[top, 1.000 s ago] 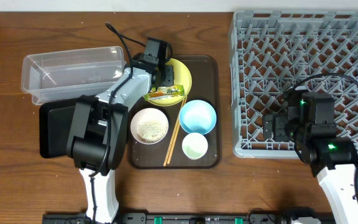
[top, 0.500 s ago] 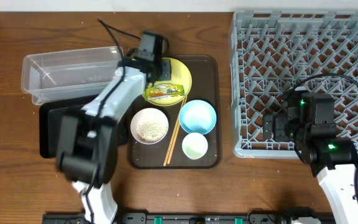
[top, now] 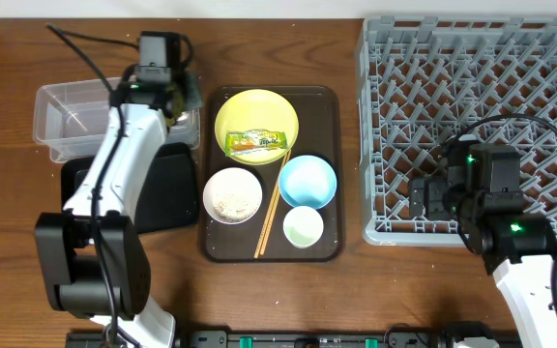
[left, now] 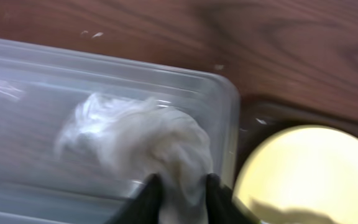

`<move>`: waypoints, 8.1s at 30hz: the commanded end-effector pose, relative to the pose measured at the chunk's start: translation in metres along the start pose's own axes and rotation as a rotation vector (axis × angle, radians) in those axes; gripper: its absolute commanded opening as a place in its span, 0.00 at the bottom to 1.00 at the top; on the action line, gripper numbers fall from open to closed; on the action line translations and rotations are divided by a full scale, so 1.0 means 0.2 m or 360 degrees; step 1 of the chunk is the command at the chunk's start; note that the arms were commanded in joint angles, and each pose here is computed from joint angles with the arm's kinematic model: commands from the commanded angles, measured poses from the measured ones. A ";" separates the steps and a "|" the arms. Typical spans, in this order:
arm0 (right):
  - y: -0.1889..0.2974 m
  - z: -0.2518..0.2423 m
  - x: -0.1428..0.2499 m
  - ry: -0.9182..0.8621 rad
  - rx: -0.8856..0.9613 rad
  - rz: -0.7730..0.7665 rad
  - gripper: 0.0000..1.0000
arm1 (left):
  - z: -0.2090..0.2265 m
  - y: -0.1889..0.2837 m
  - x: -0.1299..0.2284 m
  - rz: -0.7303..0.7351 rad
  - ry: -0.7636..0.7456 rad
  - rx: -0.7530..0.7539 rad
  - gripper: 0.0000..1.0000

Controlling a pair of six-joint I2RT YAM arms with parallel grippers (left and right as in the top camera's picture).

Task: Sort waste into correct bins and load items into the dishwasher rack
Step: 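Carry the tissue with left gripper and drop it into clear bin, then reach left gripper back to the plate and grasp the snack wrapper, then move the wrapper with left gripper and release it into clear bin, then grasp the rim of the white rice bowl with left gripper, then tip the white bowl over the black tray to pour out rice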

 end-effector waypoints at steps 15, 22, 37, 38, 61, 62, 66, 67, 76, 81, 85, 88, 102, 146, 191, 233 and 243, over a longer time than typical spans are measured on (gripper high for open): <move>0.03 0.01 -0.04 -0.0012 -0.0014 -0.0052 0.99 | -0.30 0.10 0.21 0.0218 -0.1052 0.0682 0.78; 0.03 0.01 -0.04 -0.0013 -0.0015 -0.0052 0.99 | -0.42 0.02 0.39 0.0391 -0.1456 0.0770 0.78; 0.03 0.01 -0.03 -0.0013 -0.0014 -0.0041 0.99 | -0.49 -0.22 0.49 0.0458 -0.1631 0.0636 0.79; 0.03 0.01 -0.03 -0.0014 -0.0013 -0.0040 0.99 | -0.49 -0.23 0.49 0.0461 -0.1631 0.0636 0.78; 0.03 0.01 -0.03 -0.0013 -0.0014 -0.0033 0.99 | -0.48 -0.42 0.59 0.0577 -0.1633 0.0561 0.73; 0.03 0.01 -0.03 -0.0014 -0.0013 -0.0031 0.99 | -0.48 -0.42 0.59 0.0576 -0.1627 0.0559 0.68; 0.03 0.01 -0.03 -0.0014 -0.0013 -0.0029 0.99 | -0.48 -0.40 0.57 0.0549 -0.1625 0.0536 0.35; 0.03 0.01 -0.03 -0.0013 -0.0013 -0.0029 0.99 | -0.48 -0.40 0.56 0.0541 -0.1627 0.0522 0.25; 0.03 0.01 -0.02 -0.0014 -0.0012 -0.0023 0.99 | -0.48 -0.18 0.37 0.0307 -0.1519 0.0423 0.06; 0.03 0.01 -0.02 -0.0014 -0.0012 -0.0022 0.99 | -0.40 0.05 0.20 0.0088 -0.1229 0.0381 0.06; 0.03 0.01 -0.02 -0.0013 -0.0013 -0.0023 0.99 | -0.25 0.15 0.07 -0.0024 -0.0905 0.0313 0.06; 0.03 0.01 -0.02 -0.0014 -0.0012 -0.0022 0.99 | -0.10 0.13 0.01 -0.0027 -0.0644 0.0235 0.06; 0.03 0.01 -0.02 -0.0013 -0.0013 -0.0018 0.99 | 0.32 0.00 -0.07 0.0018 0.0035 0.0044 0.62; 0.03 0.01 -0.01 -0.0015 -0.0012 0.0003 0.99 | -0.44 0.08 1.04 0.0771 -0.0408 0.0309 0.26; 0.03 0.01 0.00 -0.0015 -0.0012 0.0019 0.99 | 0.34 0.18 0.49 0.0576 0.0518 0.1211 0.06; 0.03 0.01 -0.01 -0.0015 -0.0011 0.0018 0.99 | 0.98 -0.01 0.56 0.0297 0.1281 0.1818 0.06; 0.03 0.01 -0.01 -0.0015 -0.0011 0.0018 0.99 | 0.97 0.02 0.49 0.0200 0.1213 0.1995 0.06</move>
Point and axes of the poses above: each gripper's point midway between its finger pads, its own y axis back along the fingers, its own z axis along the line the jaws close on, x = y × z, the point moved 10 cm from there along y, back along the fingers, and after that the axes turned 1 degree about -y, right-handed, at the moved point
